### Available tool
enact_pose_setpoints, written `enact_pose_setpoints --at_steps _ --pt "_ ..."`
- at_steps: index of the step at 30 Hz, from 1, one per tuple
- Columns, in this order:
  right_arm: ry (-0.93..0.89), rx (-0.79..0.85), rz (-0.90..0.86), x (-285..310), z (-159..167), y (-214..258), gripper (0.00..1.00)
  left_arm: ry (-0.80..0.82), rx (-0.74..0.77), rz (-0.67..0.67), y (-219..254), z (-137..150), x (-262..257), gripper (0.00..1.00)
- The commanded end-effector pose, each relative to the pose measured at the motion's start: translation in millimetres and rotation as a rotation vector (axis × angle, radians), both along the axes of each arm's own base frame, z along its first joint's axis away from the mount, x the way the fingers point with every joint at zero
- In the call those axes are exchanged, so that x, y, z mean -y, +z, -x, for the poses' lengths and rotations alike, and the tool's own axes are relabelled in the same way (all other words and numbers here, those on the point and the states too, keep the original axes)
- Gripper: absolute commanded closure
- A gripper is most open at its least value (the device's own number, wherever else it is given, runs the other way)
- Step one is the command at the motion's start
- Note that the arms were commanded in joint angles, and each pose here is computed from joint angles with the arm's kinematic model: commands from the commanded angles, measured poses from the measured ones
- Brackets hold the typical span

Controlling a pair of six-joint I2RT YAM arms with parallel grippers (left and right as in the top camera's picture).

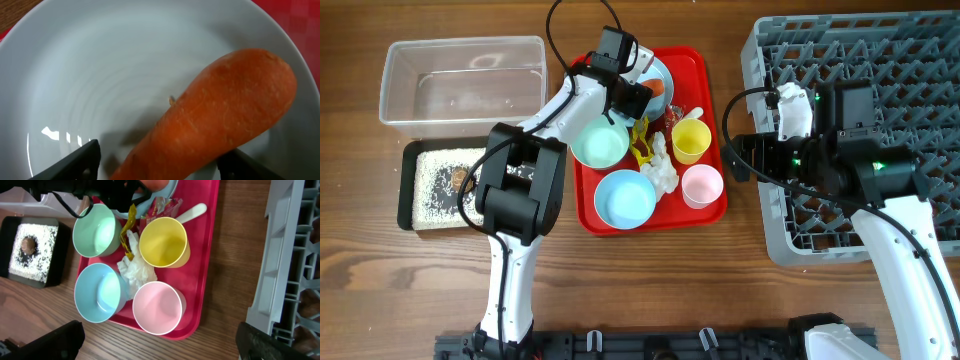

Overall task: Sort waste into correct bins and load items into the dishwasher rack
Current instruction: 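Reach the left gripper to the carrot on the white plate and grasp it, then lift the carrot with the left gripper and set it on the black tray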

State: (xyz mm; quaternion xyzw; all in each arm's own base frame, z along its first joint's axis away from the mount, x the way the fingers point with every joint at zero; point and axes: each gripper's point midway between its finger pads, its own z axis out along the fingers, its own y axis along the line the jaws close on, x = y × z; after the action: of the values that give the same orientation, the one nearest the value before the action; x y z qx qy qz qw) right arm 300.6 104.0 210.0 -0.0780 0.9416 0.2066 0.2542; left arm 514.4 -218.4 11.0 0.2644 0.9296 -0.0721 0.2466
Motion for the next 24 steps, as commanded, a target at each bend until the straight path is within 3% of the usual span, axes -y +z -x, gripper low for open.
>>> enact_pose_setpoints --at_steps 1,9,12,16,24 --pt "0.003 -0.019 -0.018 -3.3 1.2 -3.1 0.0 -0.032 -0.075 0.013 -30.1 12.5 5.7 0.32" --pt "0.004 -0.017 -0.013 -2.6 0.9 -3.3 0.0 -0.03 -0.106 0.002 -46.9 17.0 4.0 0.47" --pt "0.004 -0.017 -0.013 -2.6 0.9 -3.3 0.0 -0.023 -0.12 0.002 -52.3 19.5 5.0 0.72" --pt "0.004 -0.017 -0.013 -2.6 0.9 -3.3 0.0 0.016 -0.122 0.022 -46.0 18.2 6.5 0.88" --pt "0.004 -0.013 -0.014 -2.8 0.2 -2.8 0.0 0.062 -0.046 0.077 21.7 10.9 7.0 0.89"
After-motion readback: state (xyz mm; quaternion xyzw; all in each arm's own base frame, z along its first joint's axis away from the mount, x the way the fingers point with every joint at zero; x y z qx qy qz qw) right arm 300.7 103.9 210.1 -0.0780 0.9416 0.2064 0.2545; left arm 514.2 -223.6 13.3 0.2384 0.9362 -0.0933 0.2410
